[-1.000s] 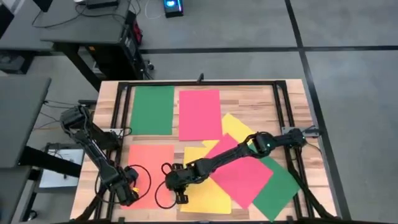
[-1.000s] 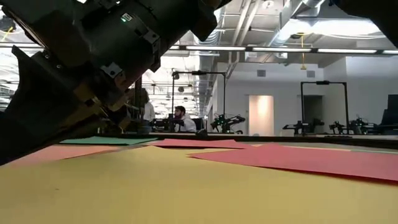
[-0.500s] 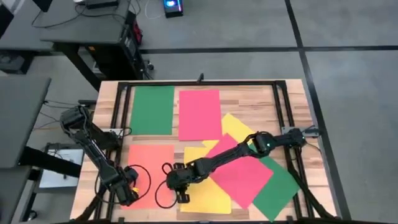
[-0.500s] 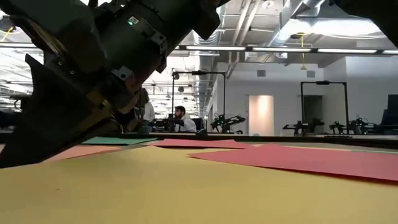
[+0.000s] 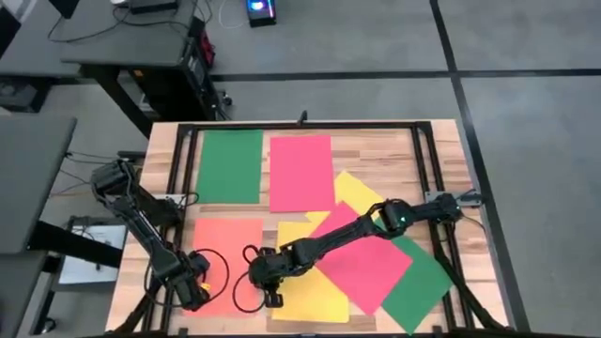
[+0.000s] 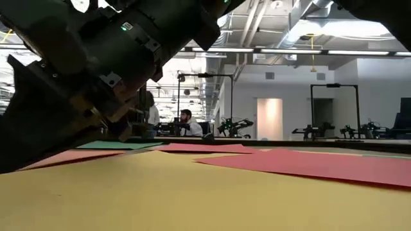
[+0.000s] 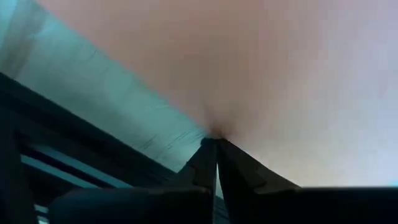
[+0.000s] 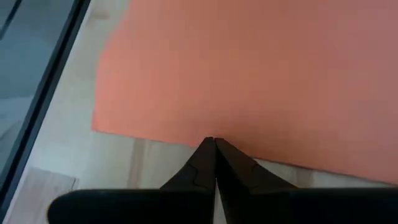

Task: Organize paper
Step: Stack the orange paper on top of the orange paper

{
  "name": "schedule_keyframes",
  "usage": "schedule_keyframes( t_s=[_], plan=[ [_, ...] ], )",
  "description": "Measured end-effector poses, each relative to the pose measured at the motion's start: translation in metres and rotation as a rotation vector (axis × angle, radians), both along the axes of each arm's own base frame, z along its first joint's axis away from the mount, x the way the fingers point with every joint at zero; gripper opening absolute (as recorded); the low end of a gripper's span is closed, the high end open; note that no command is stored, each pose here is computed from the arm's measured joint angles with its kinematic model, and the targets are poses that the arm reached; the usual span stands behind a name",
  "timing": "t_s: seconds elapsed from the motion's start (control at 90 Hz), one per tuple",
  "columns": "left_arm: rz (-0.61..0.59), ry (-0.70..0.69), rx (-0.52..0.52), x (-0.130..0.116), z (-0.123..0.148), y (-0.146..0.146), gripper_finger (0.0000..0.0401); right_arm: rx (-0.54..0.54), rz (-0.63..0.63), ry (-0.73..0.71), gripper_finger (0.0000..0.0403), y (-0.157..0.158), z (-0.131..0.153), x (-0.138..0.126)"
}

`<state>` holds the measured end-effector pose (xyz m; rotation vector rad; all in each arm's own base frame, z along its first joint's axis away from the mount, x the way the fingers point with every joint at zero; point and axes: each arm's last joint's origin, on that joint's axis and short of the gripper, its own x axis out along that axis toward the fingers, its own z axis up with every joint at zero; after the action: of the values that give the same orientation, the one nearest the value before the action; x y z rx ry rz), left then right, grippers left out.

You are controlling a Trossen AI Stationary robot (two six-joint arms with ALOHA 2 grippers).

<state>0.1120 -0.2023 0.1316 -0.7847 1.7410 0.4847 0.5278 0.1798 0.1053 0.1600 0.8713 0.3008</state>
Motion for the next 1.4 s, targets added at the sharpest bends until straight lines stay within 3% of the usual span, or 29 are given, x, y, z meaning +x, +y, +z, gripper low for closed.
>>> schedule_keyframes(
  t_s=[1.4],
  plan=[
    [0.019, 0.065, 0.017, -0.005, 0.01, 0.006, 0.0, 0.01, 0.026, 0.093, 0.0, 0.001, 0.001, -0.005]
  ],
)
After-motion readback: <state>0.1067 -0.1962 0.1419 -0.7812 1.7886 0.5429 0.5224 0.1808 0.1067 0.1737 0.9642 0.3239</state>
